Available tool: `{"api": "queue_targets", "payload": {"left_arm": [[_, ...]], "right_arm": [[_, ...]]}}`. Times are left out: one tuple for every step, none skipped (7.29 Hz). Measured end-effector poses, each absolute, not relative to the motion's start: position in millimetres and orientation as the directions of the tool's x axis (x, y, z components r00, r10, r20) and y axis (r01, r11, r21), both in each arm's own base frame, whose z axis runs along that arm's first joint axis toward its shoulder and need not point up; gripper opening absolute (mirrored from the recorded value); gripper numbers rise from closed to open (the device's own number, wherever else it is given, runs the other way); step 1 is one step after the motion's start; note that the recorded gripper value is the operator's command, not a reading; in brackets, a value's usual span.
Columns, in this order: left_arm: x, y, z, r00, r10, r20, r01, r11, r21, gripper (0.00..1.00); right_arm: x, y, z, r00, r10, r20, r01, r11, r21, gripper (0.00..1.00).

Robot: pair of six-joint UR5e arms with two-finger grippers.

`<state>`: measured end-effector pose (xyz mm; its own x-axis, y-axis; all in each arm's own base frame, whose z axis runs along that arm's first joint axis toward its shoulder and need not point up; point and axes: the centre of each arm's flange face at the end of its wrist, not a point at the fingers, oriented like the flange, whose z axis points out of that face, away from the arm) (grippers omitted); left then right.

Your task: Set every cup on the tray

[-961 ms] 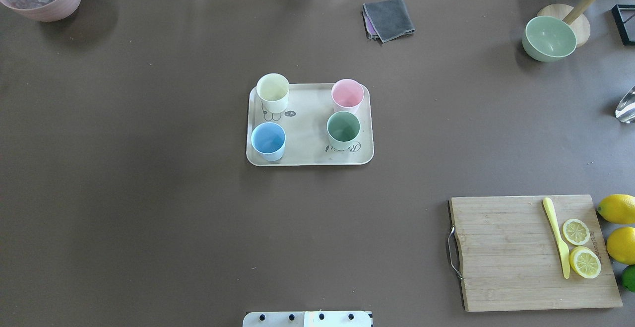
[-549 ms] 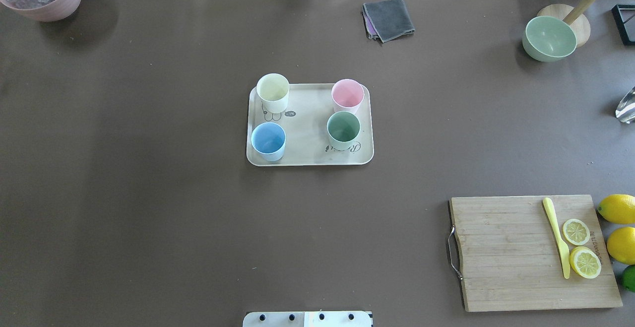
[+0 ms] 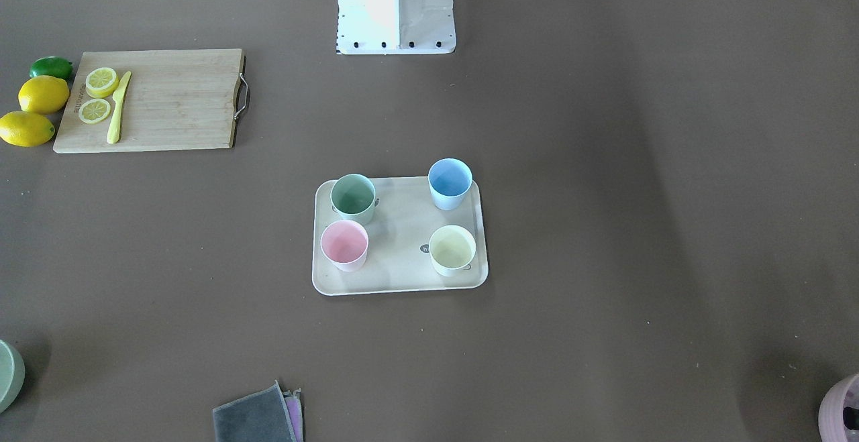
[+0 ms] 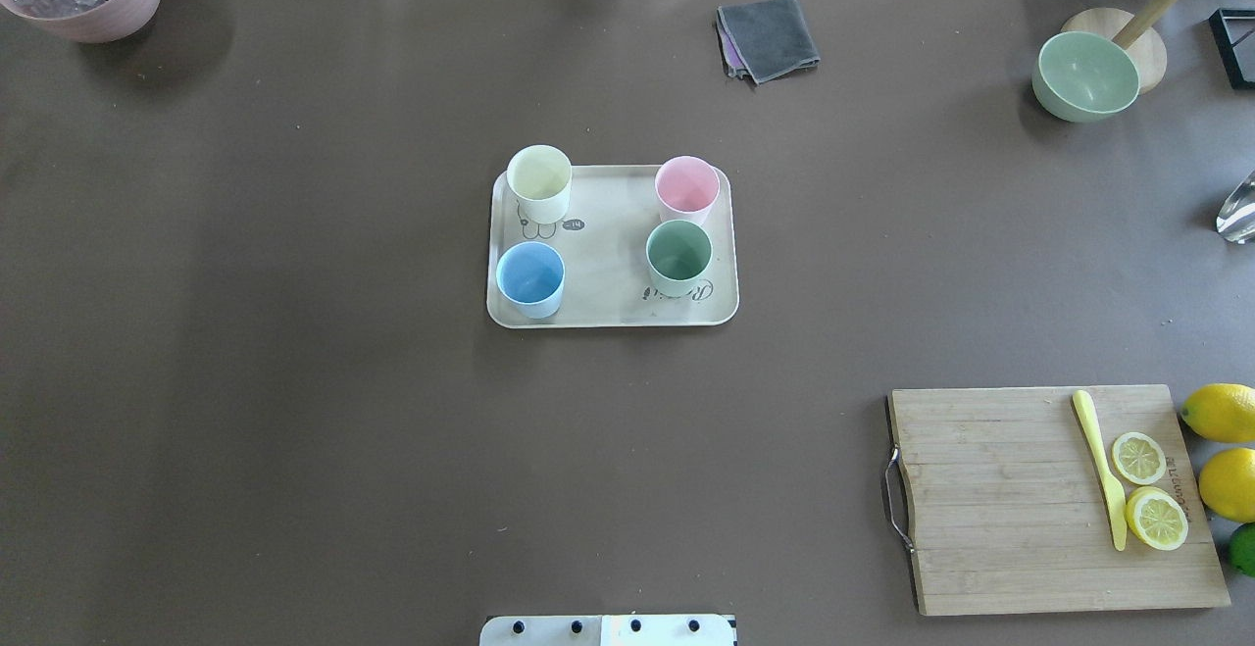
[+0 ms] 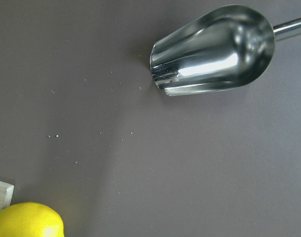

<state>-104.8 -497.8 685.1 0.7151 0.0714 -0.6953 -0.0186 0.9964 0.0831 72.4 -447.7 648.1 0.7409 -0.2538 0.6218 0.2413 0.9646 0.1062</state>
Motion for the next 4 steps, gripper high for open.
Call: {"api": "queue_targets", "payload": {"left_arm": [[-103.5, -487.0, 693.0, 0.714, 0.062, -0.697, -0.018, 0.997, 0.07, 0.98], [-102.8, -478.1, 696.7, 0.715, 0.056, -0.697, -0.017, 0.998, 0.063, 0.98], [-102.4, -474.2, 695.4, 0.715, 0.056, -0.697, -0.015, 0.998, 0.065, 0.98], [-102.4, -472.9, 690.7, 0.715, 0.065, -0.696, -0.016, 0.997, 0.076, 0.98]], "right_arm": [[74.5, -446.1, 643.3, 0.75, -0.252, 0.611, 0.242, 0.965, 0.101, 1.0], [74.7, -446.2, 640.8, 0.752, -0.254, 0.609, 0.243, 0.965, 0.104, 1.0], [74.7, -446.5, 639.5, 0.75, -0.256, 0.609, 0.243, 0.964, 0.107, 1.0], [74.5, -446.4, 639.3, 0.749, -0.258, 0.611, 0.244, 0.964, 0.108, 1.0]]}}
